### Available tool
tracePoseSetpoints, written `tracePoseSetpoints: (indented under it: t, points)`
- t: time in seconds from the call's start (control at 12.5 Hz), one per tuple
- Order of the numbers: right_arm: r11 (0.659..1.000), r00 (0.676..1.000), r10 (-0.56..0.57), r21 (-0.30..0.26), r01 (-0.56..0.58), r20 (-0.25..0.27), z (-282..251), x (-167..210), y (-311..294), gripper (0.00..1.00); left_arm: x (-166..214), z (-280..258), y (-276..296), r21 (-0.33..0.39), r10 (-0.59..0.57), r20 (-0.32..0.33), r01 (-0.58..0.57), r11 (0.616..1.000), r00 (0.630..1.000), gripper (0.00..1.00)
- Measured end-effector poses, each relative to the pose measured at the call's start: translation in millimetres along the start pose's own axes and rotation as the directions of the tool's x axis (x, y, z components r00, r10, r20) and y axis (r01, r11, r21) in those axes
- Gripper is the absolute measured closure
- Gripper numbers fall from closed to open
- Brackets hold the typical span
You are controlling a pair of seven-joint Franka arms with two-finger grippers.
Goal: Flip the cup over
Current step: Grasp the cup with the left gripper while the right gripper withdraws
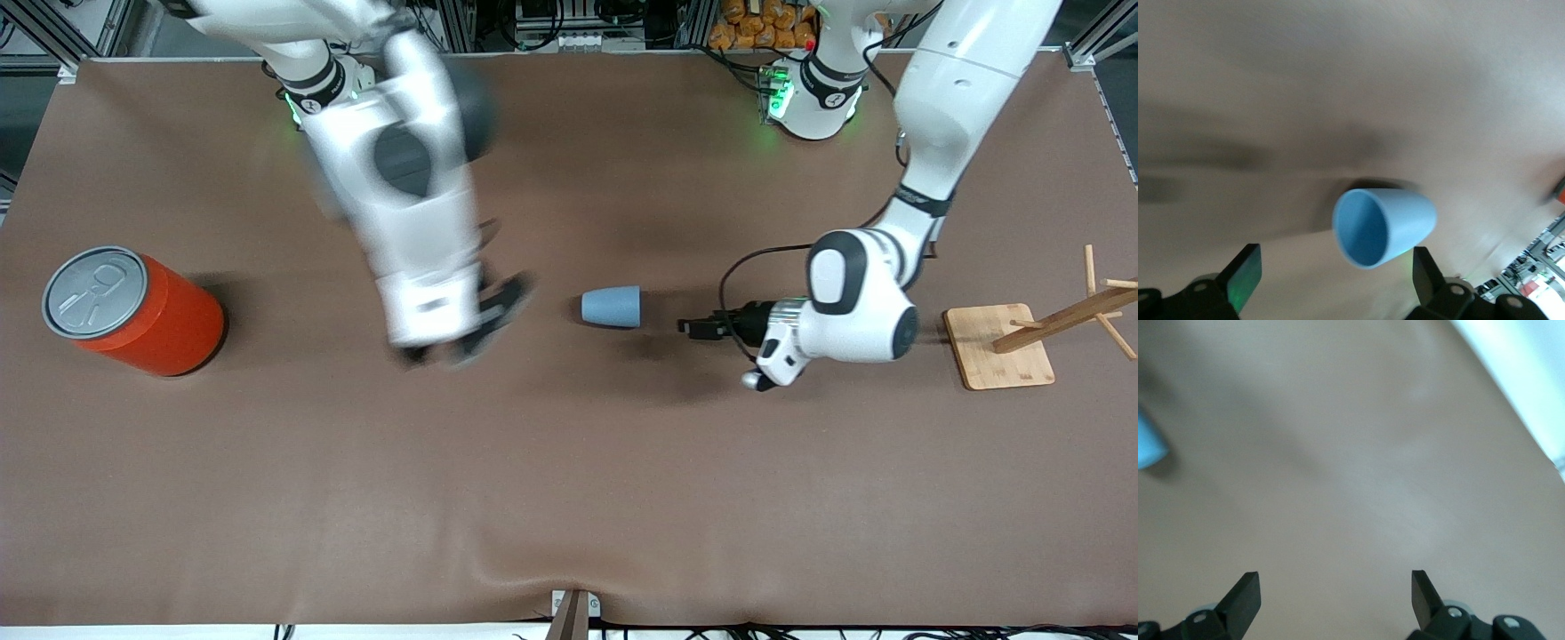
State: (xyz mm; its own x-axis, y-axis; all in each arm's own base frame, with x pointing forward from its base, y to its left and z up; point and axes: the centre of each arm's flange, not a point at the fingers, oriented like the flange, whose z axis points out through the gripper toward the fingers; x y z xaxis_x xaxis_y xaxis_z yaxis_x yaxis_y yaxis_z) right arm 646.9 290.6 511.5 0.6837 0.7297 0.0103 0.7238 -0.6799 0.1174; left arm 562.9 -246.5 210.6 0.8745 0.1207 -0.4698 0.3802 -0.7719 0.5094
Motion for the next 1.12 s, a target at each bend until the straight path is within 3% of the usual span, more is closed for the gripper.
tracePoseSetpoints:
  t: [0.16, 0.48, 0.64, 0.8, 1.04, 1.12]
  points:
    - [0.995, 0.995, 0.098, -0.012, -0.099, -0.037, -34, -38, 57, 0.0, -12, 41, 19, -0.011, 0.003, -0.011, -0.003, 1.0, 1.0, 0.0]
    - [0.956, 0.957, 0.287, 0.05, -0.289, 0.04, -69, -130, 136, 0.0, -22, 82, 28, -0.048, -0.039, -0.008, 0.039, 0.998, 0.999, 0.0]
    - [0.921, 0.924, 0.379, 0.078, -0.381, 0.043, -79, -168, 168, 0.0, -24, 90, 29, -0.047, -0.042, -0.012, 0.041, 0.998, 0.999, 0.0]
    - [0.857, 0.861, 0.504, 0.085, -0.509, 0.073, -98, -197, 175, 0.0, -26, 96, 29, -0.044, -0.042, -0.006, 0.042, 0.998, 0.999, 0.0]
    - [0.726, 0.731, 0.672, 0.089, -0.682, 0.119, -126, -218, 143, 0.0, -28, 103, 29, -0.038, -0.04, 0.003, 0.04, 0.998, 0.999, 0.06]
    - [0.707, 0.711, 0.692, 0.086, -0.702, 0.124, -134, -229, 132, 0.0, -30, 104, 31, -0.036, -0.037, 0.004, 0.037, 0.999, 0.999, 0.18]
